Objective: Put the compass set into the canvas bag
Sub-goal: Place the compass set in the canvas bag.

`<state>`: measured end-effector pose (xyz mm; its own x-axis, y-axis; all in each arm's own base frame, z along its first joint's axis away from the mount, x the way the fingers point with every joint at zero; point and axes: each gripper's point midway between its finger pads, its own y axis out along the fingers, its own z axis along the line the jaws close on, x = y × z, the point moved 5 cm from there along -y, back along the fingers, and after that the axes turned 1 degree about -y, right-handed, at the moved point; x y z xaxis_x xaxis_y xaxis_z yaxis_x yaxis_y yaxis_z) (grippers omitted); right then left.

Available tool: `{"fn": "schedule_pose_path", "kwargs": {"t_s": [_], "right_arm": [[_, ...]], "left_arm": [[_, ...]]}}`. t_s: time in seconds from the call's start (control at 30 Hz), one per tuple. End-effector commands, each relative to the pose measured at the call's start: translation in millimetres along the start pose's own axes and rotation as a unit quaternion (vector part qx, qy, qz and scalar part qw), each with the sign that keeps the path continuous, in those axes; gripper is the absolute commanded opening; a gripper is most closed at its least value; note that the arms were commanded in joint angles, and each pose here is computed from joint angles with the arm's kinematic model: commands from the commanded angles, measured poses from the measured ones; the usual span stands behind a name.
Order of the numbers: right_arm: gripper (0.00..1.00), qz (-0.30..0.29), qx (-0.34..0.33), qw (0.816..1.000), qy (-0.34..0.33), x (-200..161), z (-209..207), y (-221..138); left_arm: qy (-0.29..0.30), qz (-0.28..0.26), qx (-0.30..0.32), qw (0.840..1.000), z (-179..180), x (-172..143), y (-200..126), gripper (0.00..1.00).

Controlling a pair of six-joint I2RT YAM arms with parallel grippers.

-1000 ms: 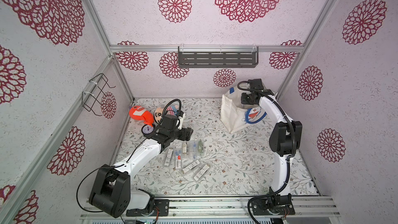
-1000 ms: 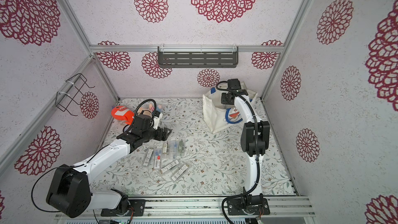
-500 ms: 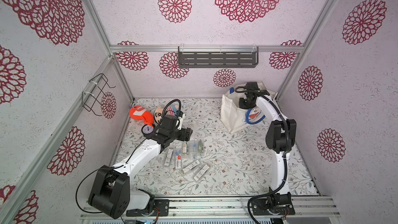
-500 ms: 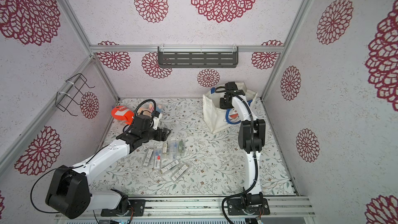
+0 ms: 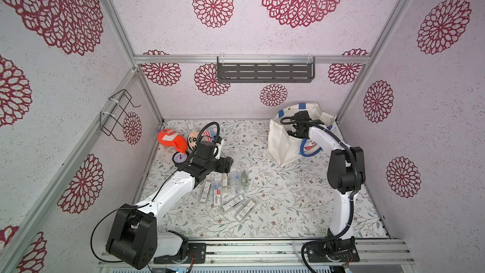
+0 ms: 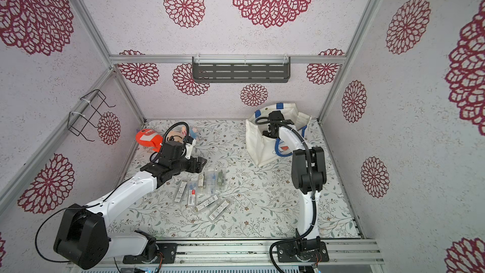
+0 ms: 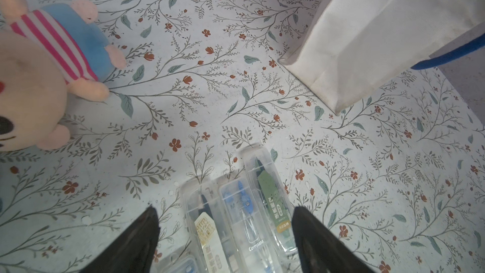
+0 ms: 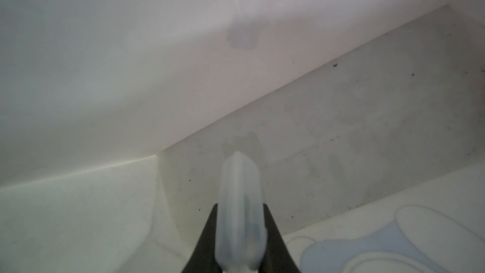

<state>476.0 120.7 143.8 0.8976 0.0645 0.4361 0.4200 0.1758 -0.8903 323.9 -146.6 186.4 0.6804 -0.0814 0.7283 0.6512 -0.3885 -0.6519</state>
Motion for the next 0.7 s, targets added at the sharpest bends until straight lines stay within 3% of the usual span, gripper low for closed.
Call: {"fn": "schedule_pose_path", "kwargs": {"t_s": [0.0, 0.03, 0.17, 0.27, 0.4, 0.57, 0.67], "right_arm": [[0.00, 0.011, 0.020, 1.000, 0.005, -12.7, 14.4, -9.5], [0.02, 0.011, 0.017, 1.000, 0.005, -13.1, 13.4, -9.0], [0.27, 0.002, -0.001, 1.000, 0.003, -7.9, 9.8, -12.5], [0.39, -0.011, -0.003, 1.000, 0.002, -2.1, 10.0, -18.1], [0.49, -0.031, -0.010, 0.999, -0.002, 7.3, 9.7, -29.4], [0.56, -0.070, -0.015, 0.997, -0.006, 19.2, 11.1, -58.4], [0.63, -0.104, -0.022, 0.994, -0.006, 26.1, 10.6, -81.8]], "left_arm": [[-0.019, 0.019, 0.025, 0.999, 10.7, -6.0, 3.5, 0.84], [-0.026, 0.027, 0.032, 0.999, 12.9, -8.0, 3.6, 0.84], [-0.059, 0.059, 0.072, 0.994, 22.5, -19.9, 0.6, 0.84], [-0.092, 0.090, 0.117, 0.985, 33.6, -33.3, -5.4, 0.85], [-0.140, 0.122, 0.167, 0.968, 44.2, -48.4, -13.0, 0.86], [-0.191, 0.159, 0.250, 0.936, 62.5, -67.9, -24.2, 0.87], [-0.212, 0.173, 0.266, 0.924, 68.2, -78.7, -27.2, 0.86]]}}
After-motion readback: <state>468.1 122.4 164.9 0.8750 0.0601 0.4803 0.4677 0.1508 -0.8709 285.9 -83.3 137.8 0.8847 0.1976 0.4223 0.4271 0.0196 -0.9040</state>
